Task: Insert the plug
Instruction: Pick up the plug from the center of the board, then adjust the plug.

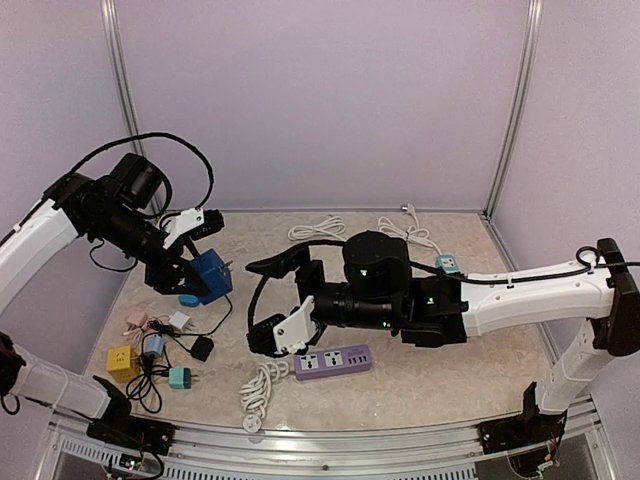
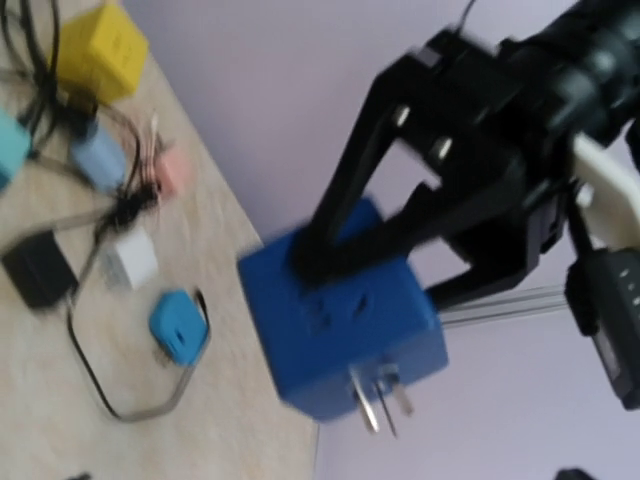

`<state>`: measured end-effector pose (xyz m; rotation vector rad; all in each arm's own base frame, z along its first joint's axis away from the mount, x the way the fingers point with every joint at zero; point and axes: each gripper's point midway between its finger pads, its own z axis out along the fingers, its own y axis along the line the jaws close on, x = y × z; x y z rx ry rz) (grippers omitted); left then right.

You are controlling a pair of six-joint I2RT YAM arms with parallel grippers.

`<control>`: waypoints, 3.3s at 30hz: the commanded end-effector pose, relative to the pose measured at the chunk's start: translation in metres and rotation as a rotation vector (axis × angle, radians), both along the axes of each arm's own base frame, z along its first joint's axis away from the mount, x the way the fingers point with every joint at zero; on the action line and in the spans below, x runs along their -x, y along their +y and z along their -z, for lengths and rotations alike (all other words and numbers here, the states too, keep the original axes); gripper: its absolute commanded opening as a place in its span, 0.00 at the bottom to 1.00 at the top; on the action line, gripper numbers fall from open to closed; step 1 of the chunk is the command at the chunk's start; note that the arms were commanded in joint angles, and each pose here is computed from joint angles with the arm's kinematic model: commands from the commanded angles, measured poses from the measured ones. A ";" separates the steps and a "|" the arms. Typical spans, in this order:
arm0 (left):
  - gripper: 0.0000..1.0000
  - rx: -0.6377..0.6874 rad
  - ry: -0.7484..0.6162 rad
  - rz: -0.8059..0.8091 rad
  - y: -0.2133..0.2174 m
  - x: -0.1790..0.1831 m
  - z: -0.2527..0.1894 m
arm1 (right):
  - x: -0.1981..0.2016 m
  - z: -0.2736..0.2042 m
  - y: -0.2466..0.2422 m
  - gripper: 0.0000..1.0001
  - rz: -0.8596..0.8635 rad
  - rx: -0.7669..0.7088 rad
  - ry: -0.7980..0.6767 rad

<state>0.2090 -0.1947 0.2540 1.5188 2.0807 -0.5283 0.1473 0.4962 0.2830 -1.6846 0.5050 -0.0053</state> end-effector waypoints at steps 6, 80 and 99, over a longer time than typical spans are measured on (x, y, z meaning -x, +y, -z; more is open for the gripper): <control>0.00 0.202 -0.047 -0.409 0.001 -0.071 -0.052 | -0.024 -0.055 0.005 1.00 0.106 -0.346 0.390; 0.00 -0.014 -0.355 -0.101 0.002 -0.034 -0.085 | -0.066 -0.044 -0.013 1.00 -0.044 -0.162 1.001; 0.00 -0.014 -0.275 0.205 -0.038 0.017 -0.077 | -0.049 -0.044 0.045 1.00 -0.197 -0.091 1.161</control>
